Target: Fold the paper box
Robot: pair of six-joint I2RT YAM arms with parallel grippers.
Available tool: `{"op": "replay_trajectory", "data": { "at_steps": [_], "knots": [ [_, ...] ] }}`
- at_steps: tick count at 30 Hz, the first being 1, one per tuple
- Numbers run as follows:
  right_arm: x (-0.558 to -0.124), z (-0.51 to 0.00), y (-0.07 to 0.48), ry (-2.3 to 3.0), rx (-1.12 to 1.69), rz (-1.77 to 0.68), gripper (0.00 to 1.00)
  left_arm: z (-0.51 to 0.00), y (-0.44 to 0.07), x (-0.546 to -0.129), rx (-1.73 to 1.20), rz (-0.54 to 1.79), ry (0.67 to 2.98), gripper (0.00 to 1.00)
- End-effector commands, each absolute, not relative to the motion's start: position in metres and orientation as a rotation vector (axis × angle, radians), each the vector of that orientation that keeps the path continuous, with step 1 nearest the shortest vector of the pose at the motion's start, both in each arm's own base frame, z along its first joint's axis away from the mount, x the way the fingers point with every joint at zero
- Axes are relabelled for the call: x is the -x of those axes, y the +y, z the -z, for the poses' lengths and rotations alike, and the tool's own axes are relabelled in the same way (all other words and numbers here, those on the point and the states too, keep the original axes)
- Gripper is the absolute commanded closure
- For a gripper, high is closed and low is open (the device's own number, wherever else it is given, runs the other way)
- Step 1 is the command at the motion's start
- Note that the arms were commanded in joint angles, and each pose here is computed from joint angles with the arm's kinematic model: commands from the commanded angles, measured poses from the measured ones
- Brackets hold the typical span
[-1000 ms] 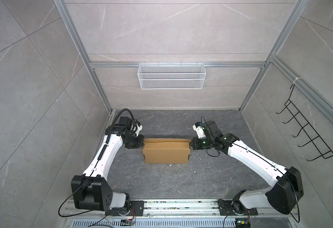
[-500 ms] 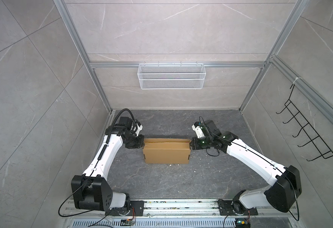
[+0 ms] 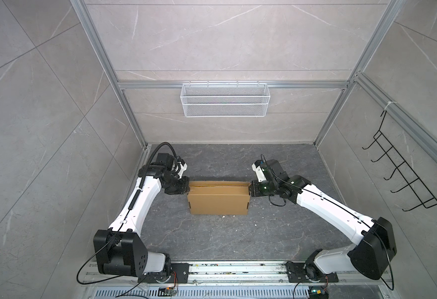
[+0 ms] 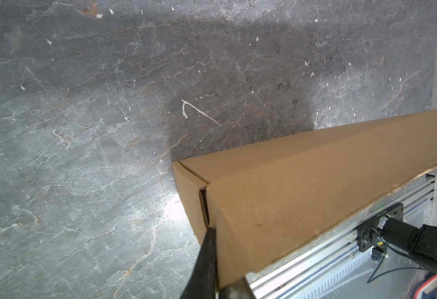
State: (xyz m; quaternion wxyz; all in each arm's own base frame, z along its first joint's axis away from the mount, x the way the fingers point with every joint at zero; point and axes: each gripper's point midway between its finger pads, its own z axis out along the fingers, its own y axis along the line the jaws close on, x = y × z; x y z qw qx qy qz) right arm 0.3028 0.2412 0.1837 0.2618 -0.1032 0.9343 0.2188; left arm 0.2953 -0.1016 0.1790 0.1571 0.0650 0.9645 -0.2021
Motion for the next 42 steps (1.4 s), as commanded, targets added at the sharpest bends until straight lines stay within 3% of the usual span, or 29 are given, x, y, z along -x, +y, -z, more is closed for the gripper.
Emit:
{"op": "replay_trajectory", "data": {
  "at_steps": [1,20,34,42],
  "knots": [
    [-0.284,-0.156,0.229,2.666,0.280,-0.515,1.00,-0.163,-0.101,-0.280,-0.162,0.587,2.846,0.92],
    [-0.285,-0.159,0.237,2.661,0.290,-0.568,0.94,-0.152,-0.103,-0.277,-0.170,0.607,2.865,0.94],
    [-0.293,-0.193,0.238,2.615,0.261,-0.692,0.71,-0.142,-0.102,-0.269,-0.208,0.564,2.884,0.95],
    [-0.293,-0.230,0.240,2.556,0.210,-0.976,0.57,-0.145,-0.103,-0.269,-0.207,0.557,2.877,0.95]
  ]
}}
